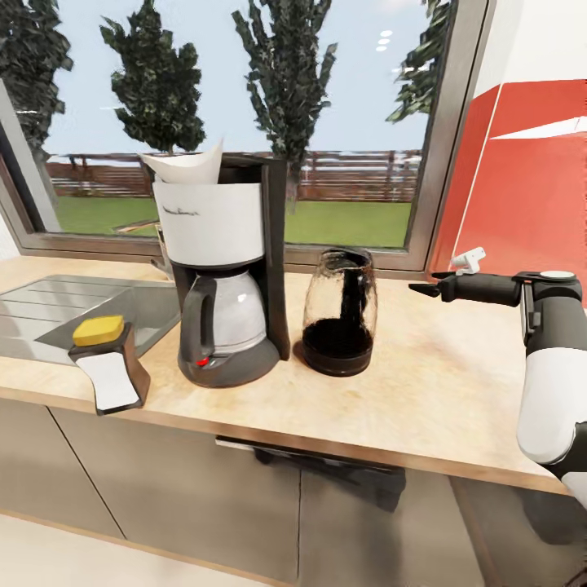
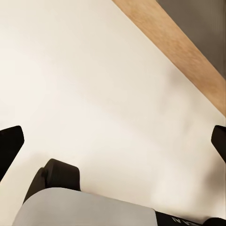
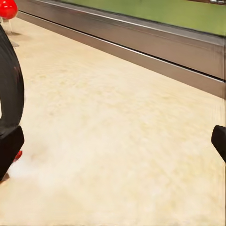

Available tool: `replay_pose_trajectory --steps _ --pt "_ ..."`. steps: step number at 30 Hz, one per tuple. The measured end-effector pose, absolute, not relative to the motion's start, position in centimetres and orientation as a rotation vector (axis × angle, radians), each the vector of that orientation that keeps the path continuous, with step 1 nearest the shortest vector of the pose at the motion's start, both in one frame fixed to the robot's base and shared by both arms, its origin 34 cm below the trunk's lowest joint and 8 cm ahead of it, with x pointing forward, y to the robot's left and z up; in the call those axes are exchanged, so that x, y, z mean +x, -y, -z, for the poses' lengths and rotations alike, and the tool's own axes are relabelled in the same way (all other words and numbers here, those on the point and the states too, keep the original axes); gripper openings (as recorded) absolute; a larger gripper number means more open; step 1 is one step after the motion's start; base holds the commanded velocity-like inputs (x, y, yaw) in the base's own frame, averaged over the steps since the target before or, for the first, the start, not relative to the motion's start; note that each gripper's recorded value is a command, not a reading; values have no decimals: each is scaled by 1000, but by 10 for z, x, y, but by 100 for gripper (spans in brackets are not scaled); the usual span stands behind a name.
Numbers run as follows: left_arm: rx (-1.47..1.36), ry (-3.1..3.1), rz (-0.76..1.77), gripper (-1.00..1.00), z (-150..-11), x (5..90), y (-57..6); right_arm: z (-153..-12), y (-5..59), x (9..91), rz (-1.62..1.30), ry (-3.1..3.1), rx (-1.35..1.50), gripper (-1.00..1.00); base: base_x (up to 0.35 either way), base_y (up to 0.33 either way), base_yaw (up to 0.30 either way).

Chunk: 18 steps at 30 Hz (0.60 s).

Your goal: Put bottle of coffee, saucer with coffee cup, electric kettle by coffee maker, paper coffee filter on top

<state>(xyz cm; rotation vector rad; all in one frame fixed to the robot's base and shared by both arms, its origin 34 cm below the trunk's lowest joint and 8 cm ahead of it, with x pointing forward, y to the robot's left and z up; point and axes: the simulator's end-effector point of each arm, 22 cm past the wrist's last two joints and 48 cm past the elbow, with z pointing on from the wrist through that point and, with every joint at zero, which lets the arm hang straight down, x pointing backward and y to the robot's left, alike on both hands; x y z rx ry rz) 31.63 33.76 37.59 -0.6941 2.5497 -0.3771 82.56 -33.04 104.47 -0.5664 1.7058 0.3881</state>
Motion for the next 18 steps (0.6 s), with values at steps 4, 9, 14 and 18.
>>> replay_pose_trajectory --steps 4,9,14,18 --pt "-694 -2550 376 100 -376 316 -338 -1045 330 826 -388 -1706 -566 100 -19 -88 0" --pt "-694 -2550 376 100 -376 316 -338 -1044 330 825 -393 -1706 -567 100 -5 -25 0" --pt "-694 -2550 375 100 -376 316 -338 -1040 323 817 -439 -1703 -608 100 -1 -3 0" --pt "-694 -2551 375 100 -376 316 -338 -1039 320 814 -451 -1704 -621 100 0 0 0"
